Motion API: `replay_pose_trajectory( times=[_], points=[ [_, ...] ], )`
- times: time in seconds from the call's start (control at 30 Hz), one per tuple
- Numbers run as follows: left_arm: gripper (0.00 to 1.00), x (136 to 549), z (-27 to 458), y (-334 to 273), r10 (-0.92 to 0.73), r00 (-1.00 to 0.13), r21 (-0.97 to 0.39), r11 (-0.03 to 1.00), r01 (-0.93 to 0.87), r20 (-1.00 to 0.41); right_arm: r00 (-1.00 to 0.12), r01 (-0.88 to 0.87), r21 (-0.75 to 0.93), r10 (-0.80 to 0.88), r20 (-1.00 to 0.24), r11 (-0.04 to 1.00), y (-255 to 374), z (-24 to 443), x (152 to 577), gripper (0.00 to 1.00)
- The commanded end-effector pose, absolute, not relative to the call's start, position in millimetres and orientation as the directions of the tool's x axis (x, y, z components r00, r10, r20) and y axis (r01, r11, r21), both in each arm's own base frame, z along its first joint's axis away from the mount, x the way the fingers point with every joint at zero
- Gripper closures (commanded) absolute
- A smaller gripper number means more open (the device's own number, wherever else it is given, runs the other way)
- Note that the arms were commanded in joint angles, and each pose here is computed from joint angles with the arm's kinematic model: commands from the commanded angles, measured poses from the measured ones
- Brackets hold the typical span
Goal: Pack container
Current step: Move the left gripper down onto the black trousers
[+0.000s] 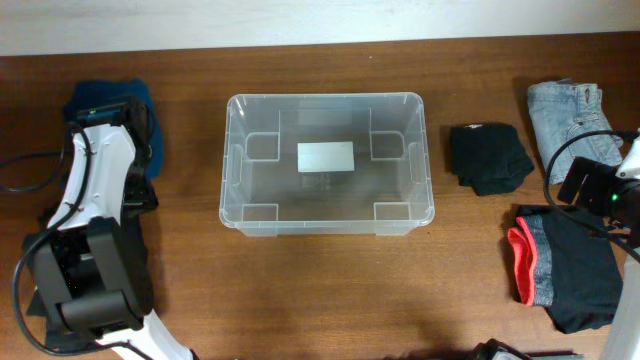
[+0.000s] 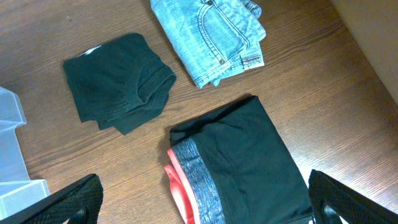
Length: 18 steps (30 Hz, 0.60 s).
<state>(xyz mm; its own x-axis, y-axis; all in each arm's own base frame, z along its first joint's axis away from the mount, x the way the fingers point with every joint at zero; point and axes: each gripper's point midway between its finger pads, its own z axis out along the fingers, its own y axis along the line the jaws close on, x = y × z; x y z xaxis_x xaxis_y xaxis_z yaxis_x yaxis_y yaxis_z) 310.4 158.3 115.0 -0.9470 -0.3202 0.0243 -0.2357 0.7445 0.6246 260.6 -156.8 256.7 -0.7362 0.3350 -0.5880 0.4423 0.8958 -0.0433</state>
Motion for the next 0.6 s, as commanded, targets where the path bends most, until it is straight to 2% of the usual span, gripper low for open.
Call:
replay_pose_trajectory(
  times=[0.0,0.23,0.57],
  points=[
    [0.01,300.3,106.2,164.3,-0.381,-0.924,0.674,0.689,-0.268,0.022,-0.722,0.452,-0.037,0.342,-0.602,0.891,-157.9,261.8,261.1,0.02],
    [0.01,288.0,74.5,155.7,-0.385,-0.921,0.648,0.717,-0.256,0.062,-0.722,0.452,-0.037,0.342,-0.602,0.891,-157.9,261.8,261.1,0.02],
    [0.01,294.2,47.1,136.7,-0.285,-0.956,0.638,0.749,-0.18,0.066,-0.722,0.452,-0.037,0.342,-0.602,0.891,-157.9,261.8,261.1,0.02]
  ],
)
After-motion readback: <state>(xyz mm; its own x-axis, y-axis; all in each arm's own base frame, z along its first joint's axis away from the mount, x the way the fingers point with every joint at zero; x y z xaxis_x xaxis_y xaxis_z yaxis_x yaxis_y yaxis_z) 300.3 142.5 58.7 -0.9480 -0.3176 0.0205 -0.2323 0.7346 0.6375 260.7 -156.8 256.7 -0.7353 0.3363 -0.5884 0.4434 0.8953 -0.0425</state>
